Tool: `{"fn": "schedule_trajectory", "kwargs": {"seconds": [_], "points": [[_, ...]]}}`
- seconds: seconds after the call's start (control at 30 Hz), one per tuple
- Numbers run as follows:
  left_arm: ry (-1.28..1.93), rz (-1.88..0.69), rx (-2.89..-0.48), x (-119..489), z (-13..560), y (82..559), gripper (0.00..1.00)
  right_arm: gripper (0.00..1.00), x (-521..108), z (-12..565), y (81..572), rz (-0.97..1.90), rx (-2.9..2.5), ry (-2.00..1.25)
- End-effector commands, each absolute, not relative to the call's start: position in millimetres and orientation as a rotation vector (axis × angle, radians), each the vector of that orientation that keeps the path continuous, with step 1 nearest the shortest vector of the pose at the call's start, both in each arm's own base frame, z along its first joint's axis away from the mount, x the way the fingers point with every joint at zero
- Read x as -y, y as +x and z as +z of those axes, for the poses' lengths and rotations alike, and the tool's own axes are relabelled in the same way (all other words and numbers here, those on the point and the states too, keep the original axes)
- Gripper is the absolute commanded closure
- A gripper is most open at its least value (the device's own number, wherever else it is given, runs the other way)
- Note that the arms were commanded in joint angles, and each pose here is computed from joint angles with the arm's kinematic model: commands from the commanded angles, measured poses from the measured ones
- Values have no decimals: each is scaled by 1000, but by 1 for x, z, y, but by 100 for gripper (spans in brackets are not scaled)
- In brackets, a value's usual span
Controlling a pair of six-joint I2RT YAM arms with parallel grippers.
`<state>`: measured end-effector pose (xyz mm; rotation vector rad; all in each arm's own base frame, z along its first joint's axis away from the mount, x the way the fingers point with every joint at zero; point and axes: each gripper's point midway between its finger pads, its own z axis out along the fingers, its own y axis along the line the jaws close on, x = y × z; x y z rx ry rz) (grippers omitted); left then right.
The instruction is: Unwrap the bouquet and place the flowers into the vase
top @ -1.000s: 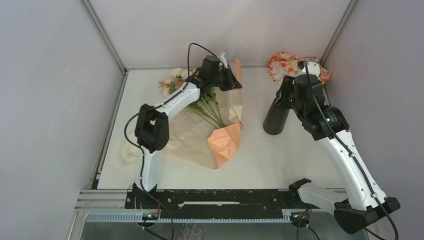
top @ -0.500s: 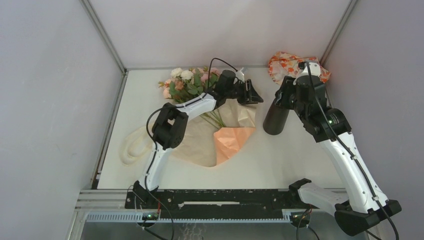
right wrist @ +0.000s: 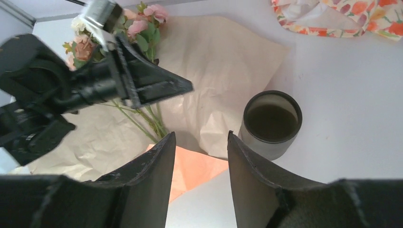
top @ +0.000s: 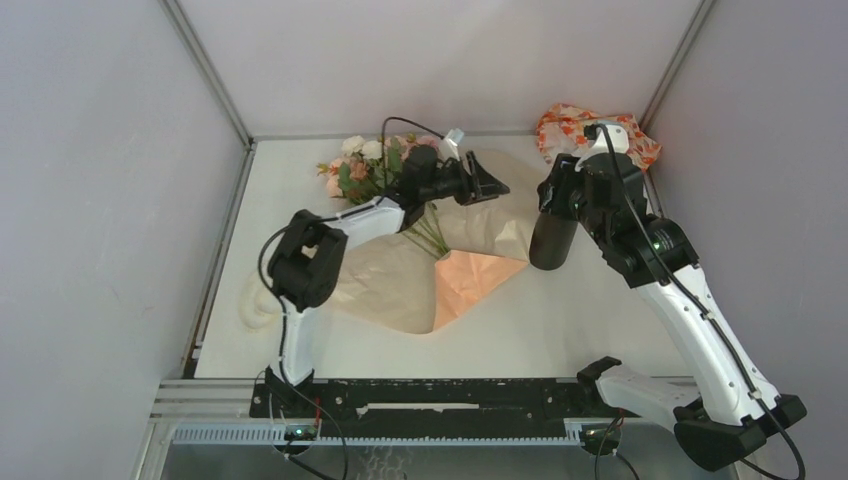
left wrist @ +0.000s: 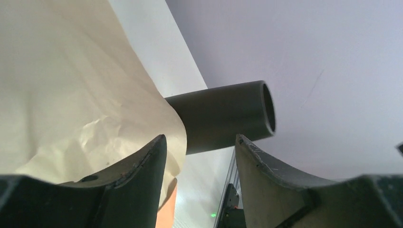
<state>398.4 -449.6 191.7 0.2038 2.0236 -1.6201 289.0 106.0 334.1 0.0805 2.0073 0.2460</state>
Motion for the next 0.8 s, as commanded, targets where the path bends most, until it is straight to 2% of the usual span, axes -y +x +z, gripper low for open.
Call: {"fn": "schedule_trajectory", "kwargs": {"seconds": [0.0,0.07,0.13,0.4,0.77], "points": [[103,-1531,-1843,396,260,413,40,49,-123,345,294,313,-1965,33],[33,-1402,-1945,374,232,414,40,57,-134,337,294,336,-1997,-2],[-10,-1234,-2068,354,201,411,40,60,-147,327,296,357,-2030,-38],[-28,-992,-2320,321,124,385,40,59,-178,317,300,450,-2062,-91],[203,-874,-2636,347,44,307,41,59,-178,317,296,457,-2071,-90]]}}
